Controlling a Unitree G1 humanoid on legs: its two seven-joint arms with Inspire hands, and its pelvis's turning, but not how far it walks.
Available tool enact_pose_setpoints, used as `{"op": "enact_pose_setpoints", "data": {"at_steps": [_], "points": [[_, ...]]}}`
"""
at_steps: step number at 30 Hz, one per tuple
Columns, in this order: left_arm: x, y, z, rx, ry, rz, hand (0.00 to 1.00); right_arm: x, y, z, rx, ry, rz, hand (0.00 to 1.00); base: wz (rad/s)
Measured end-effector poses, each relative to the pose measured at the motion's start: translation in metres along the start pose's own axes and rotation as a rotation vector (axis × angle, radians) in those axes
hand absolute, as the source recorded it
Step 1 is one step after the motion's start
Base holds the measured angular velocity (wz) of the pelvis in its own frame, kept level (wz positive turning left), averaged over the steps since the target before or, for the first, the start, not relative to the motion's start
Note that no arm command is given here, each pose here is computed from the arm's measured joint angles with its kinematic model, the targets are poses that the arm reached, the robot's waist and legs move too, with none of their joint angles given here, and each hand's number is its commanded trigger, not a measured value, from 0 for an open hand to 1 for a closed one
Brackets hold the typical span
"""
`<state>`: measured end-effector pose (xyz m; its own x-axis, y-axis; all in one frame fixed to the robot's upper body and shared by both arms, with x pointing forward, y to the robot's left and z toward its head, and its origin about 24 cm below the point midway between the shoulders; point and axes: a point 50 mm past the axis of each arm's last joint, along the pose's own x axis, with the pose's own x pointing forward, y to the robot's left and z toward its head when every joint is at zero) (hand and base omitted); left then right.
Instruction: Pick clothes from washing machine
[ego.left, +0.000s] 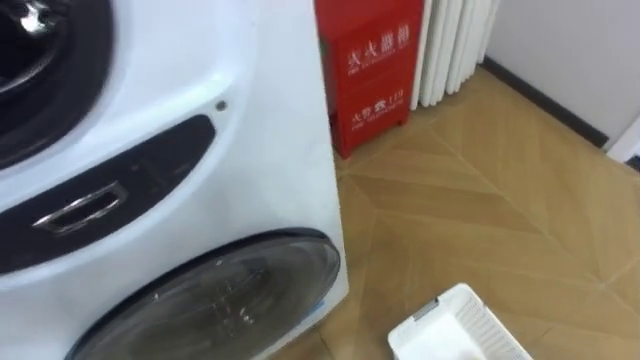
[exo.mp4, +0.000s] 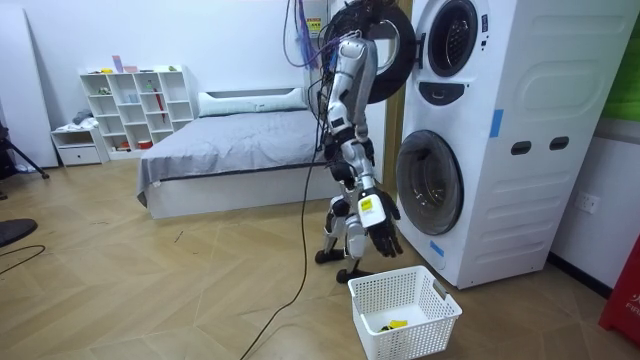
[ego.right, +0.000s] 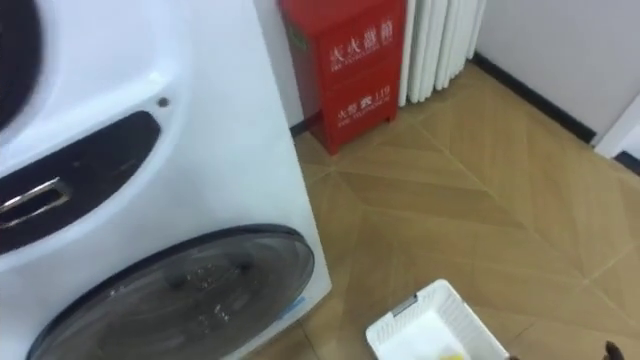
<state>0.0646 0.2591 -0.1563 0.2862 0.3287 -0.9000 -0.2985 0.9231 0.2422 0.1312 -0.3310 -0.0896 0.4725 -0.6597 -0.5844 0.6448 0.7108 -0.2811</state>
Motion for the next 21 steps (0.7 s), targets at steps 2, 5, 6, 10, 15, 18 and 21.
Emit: {"op": "enact_pose_setpoints", "data": {"at_steps": [2,5,6,10,15,18,21], "points": [[-0.001,0.005,-0.008,0.013,0.018,0.013,0.00,0.000,-0.013,-0.018,0.071,0.089,-0.040,0.00,0.27],[-0.005,0.016,-0.020,0.012,0.030,0.049,0.00,-0.007,-0.040,-0.053,0.184,0.238,-0.131,0.00,0.46],[-0.006,0.020,-0.024,-0.002,0.034,0.067,0.00,-0.013,-0.047,-0.068,0.243,0.297,-0.161,0.00,0.33],[-0.011,0.027,-0.044,0.003,0.084,0.097,0.00,-0.036,-0.052,-0.115,0.349,0.499,-0.201,0.00,0.34],[-0.013,0.021,-0.051,0.028,0.097,0.090,0.00,-0.063,-0.047,-0.152,0.357,0.656,-0.156,0.00,0.37],[-0.014,0.020,-0.058,0.037,0.123,0.095,0.00,-0.064,-0.032,-0.155,0.253,0.672,-0.040,0.00,0.18],[-0.015,0.022,-0.065,0.070,0.157,0.104,0.00,-0.060,-0.015,-0.148,0.092,0.659,0.090,0.00,0.19]]}}
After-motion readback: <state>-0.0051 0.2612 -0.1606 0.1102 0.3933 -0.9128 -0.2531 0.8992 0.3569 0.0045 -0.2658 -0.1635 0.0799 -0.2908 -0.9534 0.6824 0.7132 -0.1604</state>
